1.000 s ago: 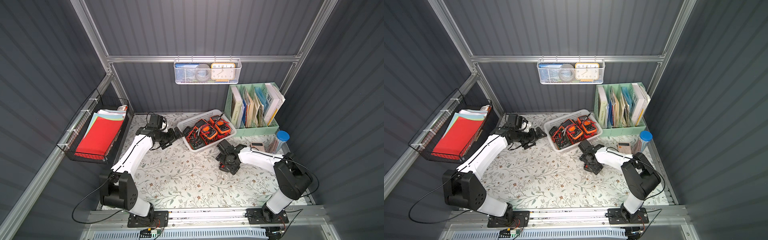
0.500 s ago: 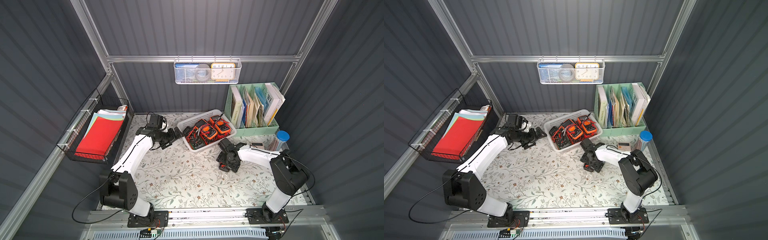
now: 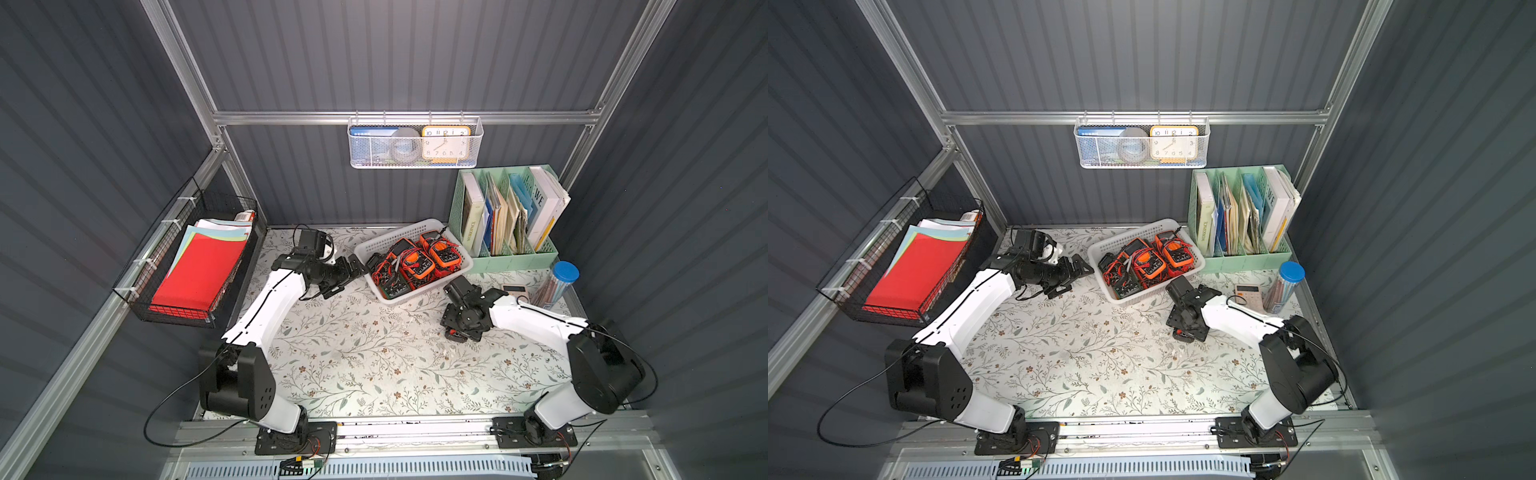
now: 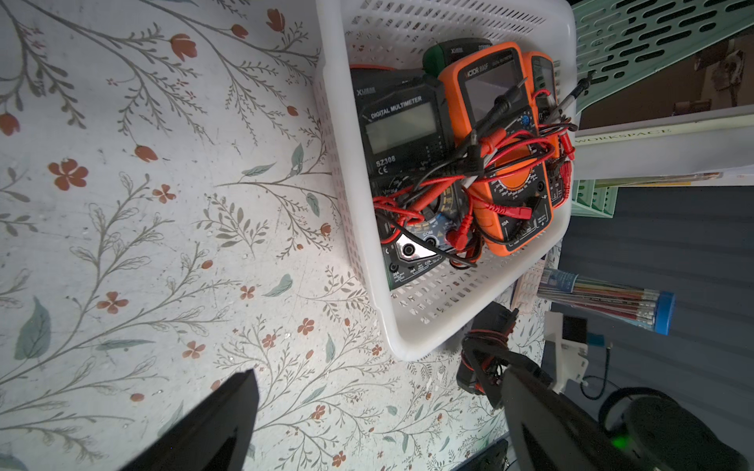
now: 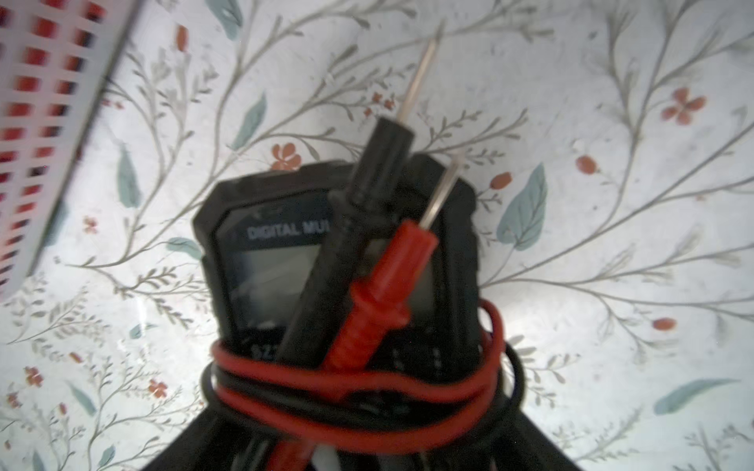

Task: Put the multimeter into the basket
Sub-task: Pick up the multimeter from the center of the board, then place the multimeter in the basket.

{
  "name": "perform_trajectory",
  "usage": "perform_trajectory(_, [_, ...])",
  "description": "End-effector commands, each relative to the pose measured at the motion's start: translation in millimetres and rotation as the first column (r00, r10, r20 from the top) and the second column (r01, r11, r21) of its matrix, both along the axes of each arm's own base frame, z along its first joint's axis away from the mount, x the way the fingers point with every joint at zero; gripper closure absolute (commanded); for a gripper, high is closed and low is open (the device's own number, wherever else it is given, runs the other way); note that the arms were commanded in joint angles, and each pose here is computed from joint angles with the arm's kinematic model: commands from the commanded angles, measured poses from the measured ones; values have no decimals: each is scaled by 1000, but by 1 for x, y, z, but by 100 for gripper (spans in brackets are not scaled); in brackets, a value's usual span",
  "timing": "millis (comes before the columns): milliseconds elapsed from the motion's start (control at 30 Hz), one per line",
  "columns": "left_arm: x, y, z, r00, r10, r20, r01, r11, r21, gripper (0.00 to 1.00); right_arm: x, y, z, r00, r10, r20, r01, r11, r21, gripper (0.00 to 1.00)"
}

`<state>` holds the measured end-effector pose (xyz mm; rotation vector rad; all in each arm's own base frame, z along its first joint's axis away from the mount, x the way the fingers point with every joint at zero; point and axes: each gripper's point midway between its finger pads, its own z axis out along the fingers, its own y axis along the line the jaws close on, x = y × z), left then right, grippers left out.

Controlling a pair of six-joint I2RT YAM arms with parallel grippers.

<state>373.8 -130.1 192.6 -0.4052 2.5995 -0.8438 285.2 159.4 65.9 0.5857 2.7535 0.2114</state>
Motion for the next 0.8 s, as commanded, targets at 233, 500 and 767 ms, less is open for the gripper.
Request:
perform_trajectory(233, [-8,-19,-2,992,-123,-20,123,992,-2,1,49,16,111,931,208,300,-205,978,-42,48])
perform_trajectory(500, [-21,-30,-16,980,-187,-66,190,981,44,1,100,62,160,844,341,413,-360,932,-33,48])
perform_trajectory(767, [-23,-10,-19,990,-119,-74,129,980,149,1,141,103,163,779,497,383,-506,858,-84,49])
